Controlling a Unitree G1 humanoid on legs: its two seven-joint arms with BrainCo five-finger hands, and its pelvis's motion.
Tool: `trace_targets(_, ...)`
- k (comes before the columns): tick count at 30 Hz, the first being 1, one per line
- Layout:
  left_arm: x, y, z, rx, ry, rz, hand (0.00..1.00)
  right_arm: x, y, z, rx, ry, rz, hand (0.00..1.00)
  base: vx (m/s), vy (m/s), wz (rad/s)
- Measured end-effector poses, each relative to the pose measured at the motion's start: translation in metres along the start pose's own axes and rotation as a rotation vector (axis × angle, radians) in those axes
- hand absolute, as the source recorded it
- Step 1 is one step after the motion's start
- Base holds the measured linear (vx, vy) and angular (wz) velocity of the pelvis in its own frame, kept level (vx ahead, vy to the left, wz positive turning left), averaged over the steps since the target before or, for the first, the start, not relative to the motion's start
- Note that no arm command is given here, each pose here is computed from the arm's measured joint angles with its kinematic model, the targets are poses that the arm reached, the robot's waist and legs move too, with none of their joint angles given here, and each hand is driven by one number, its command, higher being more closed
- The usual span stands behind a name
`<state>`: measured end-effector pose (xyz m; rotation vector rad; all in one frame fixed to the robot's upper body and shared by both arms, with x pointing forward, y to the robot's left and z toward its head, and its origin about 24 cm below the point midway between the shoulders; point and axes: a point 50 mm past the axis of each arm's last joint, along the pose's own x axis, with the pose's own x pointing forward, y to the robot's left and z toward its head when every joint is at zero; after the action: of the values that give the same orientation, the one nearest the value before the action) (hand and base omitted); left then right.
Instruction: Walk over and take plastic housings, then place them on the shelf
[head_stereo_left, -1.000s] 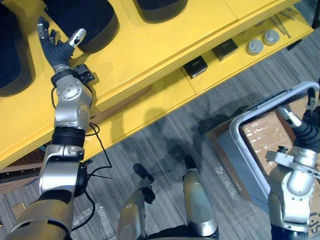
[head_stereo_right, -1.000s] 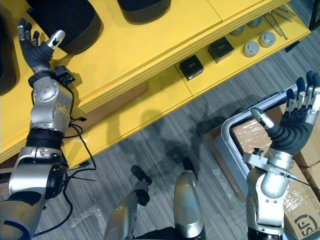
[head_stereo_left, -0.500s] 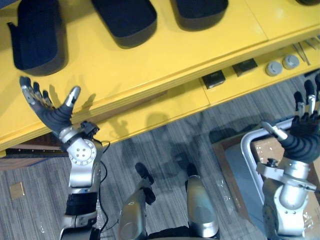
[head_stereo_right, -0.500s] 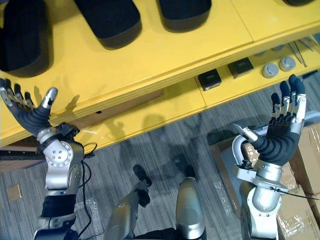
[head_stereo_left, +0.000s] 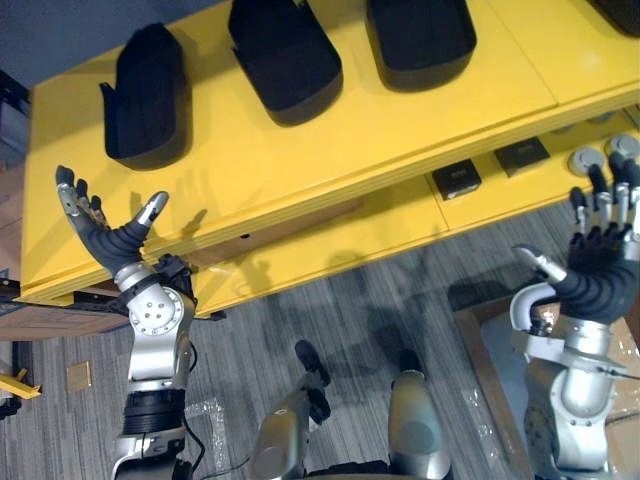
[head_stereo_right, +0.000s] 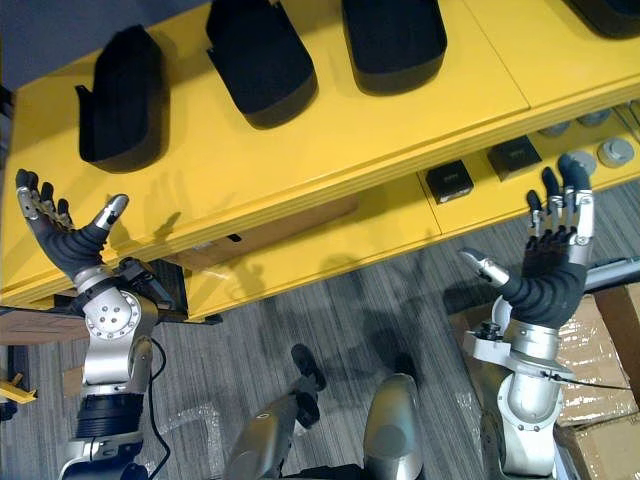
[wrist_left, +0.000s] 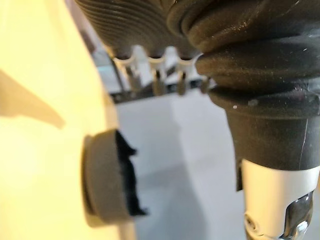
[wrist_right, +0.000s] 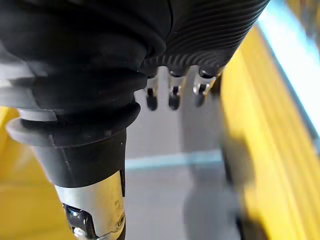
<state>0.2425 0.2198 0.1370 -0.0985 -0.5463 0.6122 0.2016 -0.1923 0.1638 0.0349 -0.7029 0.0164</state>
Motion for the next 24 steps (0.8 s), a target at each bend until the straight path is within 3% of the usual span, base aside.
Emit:
trace_targets(4,-0.03,0.002,-0.014,0.016,0.111,-0.055,0.0,0.012,0.02,-0.027,0.055,0.133,0.064,0.0,0.01,-0.007,0.38)
trace_targets(11,-0.041,0.008,-0.02,0.043,0.169,-0.101,0.0,0.031,0.024,-0.061,-0.005,0.247,-0.034,0.0,0.02,0.01,0.24)
trace_targets(18,-0.048,0.009,-0.014,0.019,0.179,-0.166,0.0,0.074,0.019,-0.067,-0.128,0.197,-0.278,0.0,0.0,0.006,0.15)
trace_targets(24,-0.054,0.013,-0.017,-0.004,0.218,-0.169,0.0,0.083,0.003,-0.073,-0.184,0.243,-0.382,0.0,0.0,-0.001,0.03)
